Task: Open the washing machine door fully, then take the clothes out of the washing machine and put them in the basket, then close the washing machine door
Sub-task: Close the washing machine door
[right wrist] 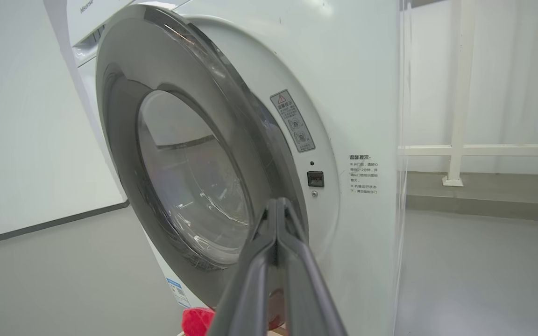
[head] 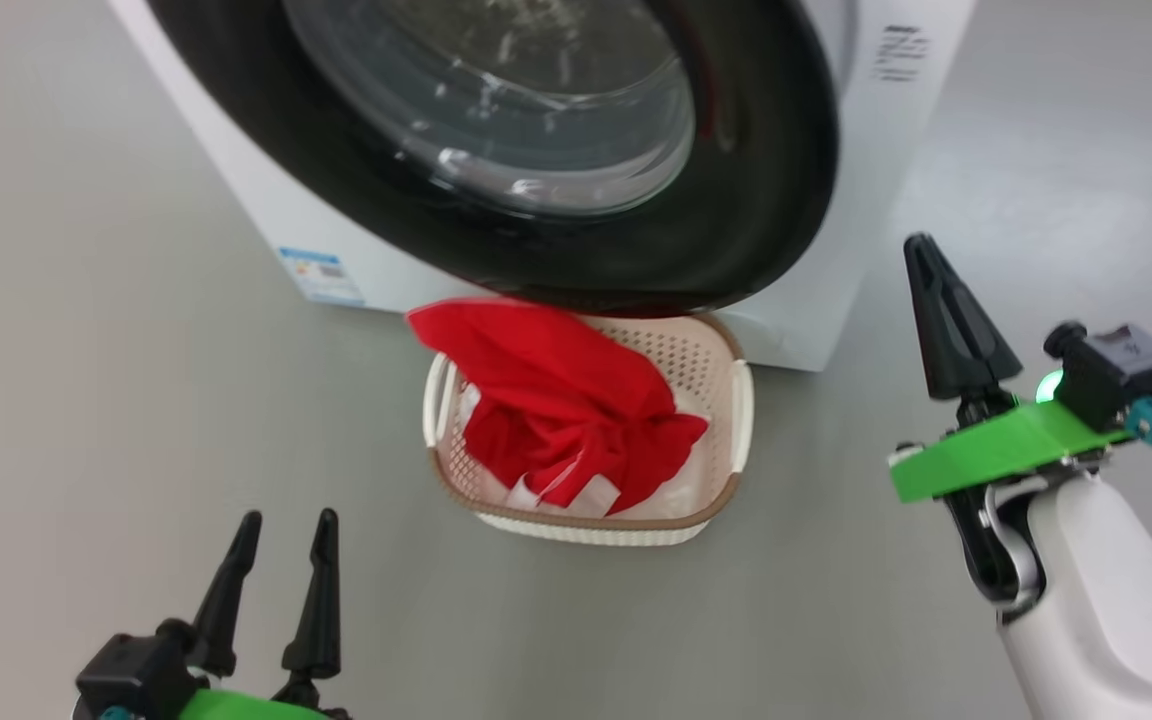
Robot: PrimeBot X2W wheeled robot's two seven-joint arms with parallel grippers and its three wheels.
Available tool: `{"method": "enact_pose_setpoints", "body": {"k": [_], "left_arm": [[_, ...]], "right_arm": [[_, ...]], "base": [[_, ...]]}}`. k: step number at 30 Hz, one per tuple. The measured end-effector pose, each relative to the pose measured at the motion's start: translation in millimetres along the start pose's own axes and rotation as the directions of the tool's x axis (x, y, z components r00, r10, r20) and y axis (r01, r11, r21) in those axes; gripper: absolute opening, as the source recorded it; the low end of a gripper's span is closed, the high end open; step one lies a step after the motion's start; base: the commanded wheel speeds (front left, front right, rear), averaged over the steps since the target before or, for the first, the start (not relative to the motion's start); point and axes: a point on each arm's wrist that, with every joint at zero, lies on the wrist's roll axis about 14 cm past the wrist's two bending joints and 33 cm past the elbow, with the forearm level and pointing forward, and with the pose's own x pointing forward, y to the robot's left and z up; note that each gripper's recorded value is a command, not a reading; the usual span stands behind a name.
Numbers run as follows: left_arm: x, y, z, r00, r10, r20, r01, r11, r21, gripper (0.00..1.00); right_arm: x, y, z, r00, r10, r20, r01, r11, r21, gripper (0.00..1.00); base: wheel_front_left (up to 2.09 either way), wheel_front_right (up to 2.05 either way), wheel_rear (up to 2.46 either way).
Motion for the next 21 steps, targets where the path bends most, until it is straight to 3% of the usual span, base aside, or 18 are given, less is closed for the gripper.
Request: {"method": "enact_pose_setpoints", "body": {"k": [10,21], "left_arm": [[1,8,-8,0.999,0.032,-0.032,-0.032,0.999,-0.001,1.0],[20,7,-17,0.998,0.035,-0.056,-0.035,0.999,-0.008,1.0]], "right_arm": [[38,11,-26,0.998,0.054,-0.042,-0.053,0.998,0.023,0.0],[75,-1,-50,0.996,0.063,-0.064,-0.061,0.998,0.034,0.0]], "base": [[0.0,0.0,0.0],[0.0,0.0,0.0]]}}
